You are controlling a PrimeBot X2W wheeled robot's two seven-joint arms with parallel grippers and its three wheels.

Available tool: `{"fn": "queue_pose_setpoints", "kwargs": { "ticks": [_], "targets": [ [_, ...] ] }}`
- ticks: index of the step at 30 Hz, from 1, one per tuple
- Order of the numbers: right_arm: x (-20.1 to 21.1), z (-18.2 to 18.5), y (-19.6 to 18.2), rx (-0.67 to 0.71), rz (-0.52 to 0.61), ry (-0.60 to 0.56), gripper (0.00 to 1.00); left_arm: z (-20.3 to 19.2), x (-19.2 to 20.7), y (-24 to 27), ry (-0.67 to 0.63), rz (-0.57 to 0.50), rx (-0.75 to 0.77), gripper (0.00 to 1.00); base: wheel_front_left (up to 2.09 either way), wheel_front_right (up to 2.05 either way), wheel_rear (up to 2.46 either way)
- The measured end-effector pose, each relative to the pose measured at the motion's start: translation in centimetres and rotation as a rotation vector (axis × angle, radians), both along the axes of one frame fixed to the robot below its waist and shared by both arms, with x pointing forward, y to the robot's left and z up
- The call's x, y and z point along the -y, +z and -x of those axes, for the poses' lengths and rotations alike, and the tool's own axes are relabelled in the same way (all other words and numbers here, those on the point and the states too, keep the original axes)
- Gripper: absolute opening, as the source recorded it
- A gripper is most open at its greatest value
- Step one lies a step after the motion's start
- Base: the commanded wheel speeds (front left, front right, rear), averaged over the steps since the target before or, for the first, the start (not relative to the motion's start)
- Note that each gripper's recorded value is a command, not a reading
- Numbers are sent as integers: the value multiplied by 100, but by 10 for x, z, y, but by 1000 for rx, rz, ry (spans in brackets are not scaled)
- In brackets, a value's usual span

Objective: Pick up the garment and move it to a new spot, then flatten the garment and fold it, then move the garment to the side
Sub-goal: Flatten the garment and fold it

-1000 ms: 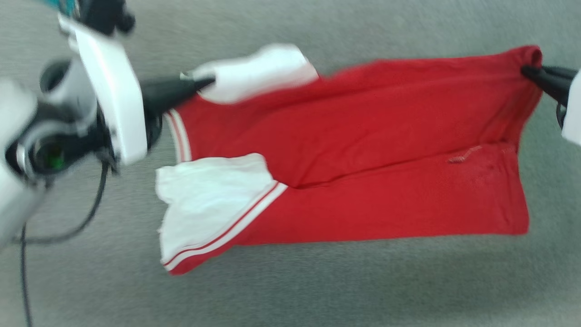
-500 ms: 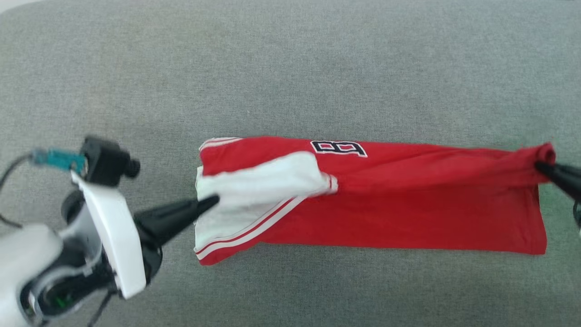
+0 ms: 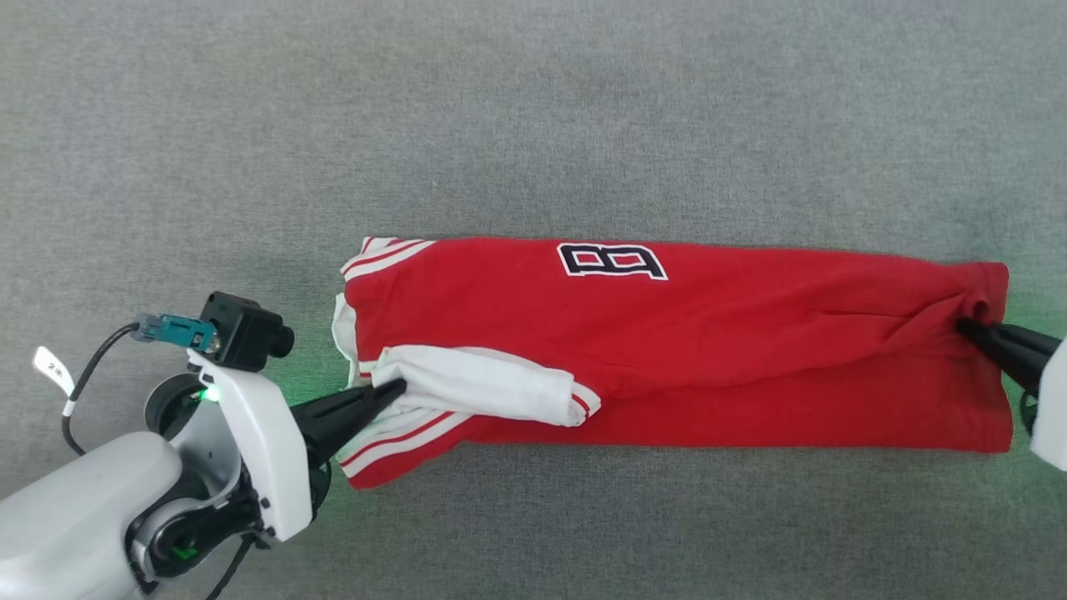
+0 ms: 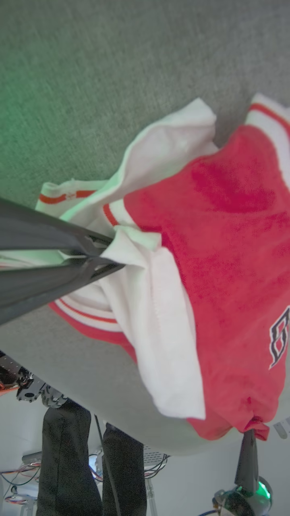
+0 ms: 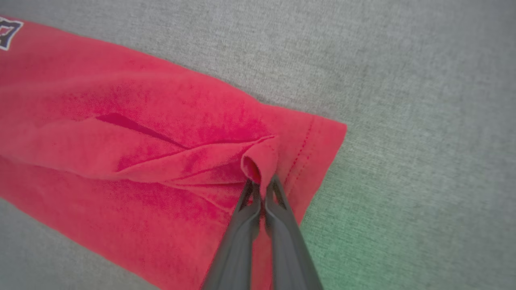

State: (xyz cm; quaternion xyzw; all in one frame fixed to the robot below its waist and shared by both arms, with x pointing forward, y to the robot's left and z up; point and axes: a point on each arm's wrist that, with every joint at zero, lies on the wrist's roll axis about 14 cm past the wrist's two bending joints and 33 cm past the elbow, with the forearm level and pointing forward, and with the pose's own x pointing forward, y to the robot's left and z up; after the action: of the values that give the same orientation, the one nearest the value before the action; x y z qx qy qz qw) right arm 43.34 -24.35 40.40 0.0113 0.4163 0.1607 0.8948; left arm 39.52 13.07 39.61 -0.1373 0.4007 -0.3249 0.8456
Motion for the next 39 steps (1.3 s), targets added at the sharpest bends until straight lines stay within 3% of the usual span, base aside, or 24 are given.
{"fn": "queue_pose_setpoints", "kwargs": {
  "ticks": [4, 5, 6, 7, 8, 10, 12, 13, 21, 30, 34, 39],
  "targets": [
    [-3, 2, -13, -35, -13, -13, 0, -4, 3, -13, 21, 9, -9, 0, 0, 0, 0],
    [-3, 1, -14, -36, -18, -19, 12, -5, 2, -15, 26, 7, -8, 5, 0, 0, 0],
    [-4, 0, -15, -37, -22, -22, 34, -6, 1, -18, 29, 1, -4, 12, 0, 0, 0],
    [-4, -1, -15, -31, -24, -25, 50, -7, -1, -20, 27, -7, 2, 21, 0, 0, 0],
    [-3, -3, -14, -21, -25, -30, 100, -8, -2, -21, 33, -10, 9, 33, 0, 0, 0],
    [-2, -5, -10, -10, -28, -37, 100, -11, -3, -20, 43, -8, 31, 48, 0, 0, 0],
    [0, 0, -9, -25, -28, -34, 100, -15, -3, -14, 62, 7, 69, 92, 0, 0, 0],
    [2, 3, -8, -36, -27, -34, 100, -17, -4, -12, 74, 12, 85, 100, 0, 0, 0],
    [17, 10, 6, -86, -55, -87, 100, -8, -24, 0, 241, 51, 195, 100, 0, 0, 0],
    [2, 14, -19, -221, -102, -108, 100, -10, -49, 17, 499, 108, 286, 100, 0, 0, 0],
    [-1, 13, -22, -242, -100, -112, 100, -5, -68, 24, 599, 82, 361, 100, 0, 0, 0],
    [-5, 14, -24, -257, -101, -118, 100, -5, -89, 38, 654, -46, 515, 100, 0, 0, 0]
  ]
}}
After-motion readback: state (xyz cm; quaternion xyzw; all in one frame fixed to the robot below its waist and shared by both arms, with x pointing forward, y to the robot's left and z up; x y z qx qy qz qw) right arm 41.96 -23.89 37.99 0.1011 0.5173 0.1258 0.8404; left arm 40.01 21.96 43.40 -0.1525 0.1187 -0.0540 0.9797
